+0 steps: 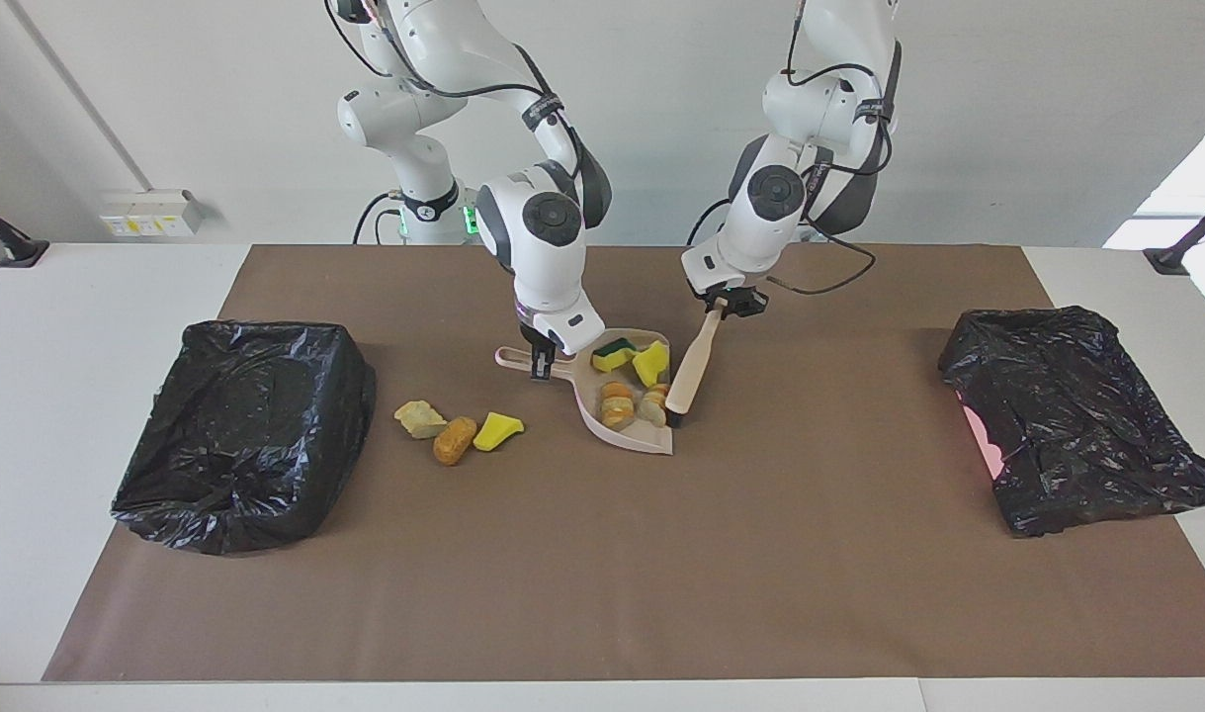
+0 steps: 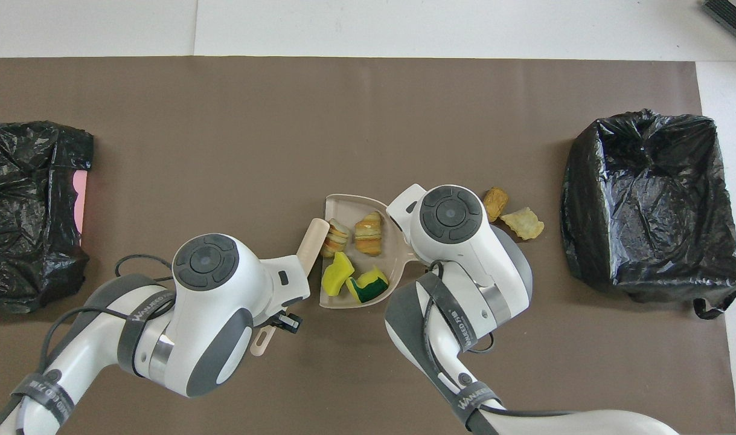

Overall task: Sweep and dump trash in bin
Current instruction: 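Carry the loaded dustpan with the right gripper over the nearer black bag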

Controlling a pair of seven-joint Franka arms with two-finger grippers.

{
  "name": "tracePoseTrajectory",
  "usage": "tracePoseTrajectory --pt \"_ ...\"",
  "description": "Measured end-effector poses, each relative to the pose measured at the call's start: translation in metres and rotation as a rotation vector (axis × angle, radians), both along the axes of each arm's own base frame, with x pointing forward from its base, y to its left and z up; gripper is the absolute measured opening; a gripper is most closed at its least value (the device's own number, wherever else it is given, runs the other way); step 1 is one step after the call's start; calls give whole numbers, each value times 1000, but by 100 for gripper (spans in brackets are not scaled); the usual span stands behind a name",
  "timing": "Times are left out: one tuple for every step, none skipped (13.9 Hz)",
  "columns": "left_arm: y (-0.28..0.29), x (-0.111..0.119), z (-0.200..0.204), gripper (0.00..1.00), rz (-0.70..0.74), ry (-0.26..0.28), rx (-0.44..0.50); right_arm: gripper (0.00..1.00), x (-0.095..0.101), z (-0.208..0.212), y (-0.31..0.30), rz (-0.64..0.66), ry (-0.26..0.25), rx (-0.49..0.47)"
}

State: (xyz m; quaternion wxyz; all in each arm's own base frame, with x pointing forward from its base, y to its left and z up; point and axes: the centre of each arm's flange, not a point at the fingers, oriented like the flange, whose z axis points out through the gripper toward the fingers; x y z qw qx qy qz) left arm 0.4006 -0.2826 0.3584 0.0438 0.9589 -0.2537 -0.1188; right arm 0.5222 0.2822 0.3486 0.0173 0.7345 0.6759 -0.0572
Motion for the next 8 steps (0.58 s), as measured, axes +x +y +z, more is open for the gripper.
tracePoseTrajectory --pt "-5 -4 2 27 5 0 -1 32 0 0 0 0 0 0" --pt "-7 -5 3 27 15 -2 1 32 0 0 0 0 0 0" --pt "-6 -5 3 27 24 -2 3 32 0 0 0 0 0 0" --pt "-3 -3 3 27 33 -2 3 32 0 0 0 0 0 0" --pt "1 1 3 27 45 -2 3 32 0 0 0 0 0 0" --pt "9 7 4 27 68 -4 3 32 0 0 0 -1 0 0" --pt "22 15 4 27 98 -4 4 32 1 1 -1 -3 -1 1" --pt "34 22 4 27 125 -5 6 32 3 2 -4 -9 -2 1"
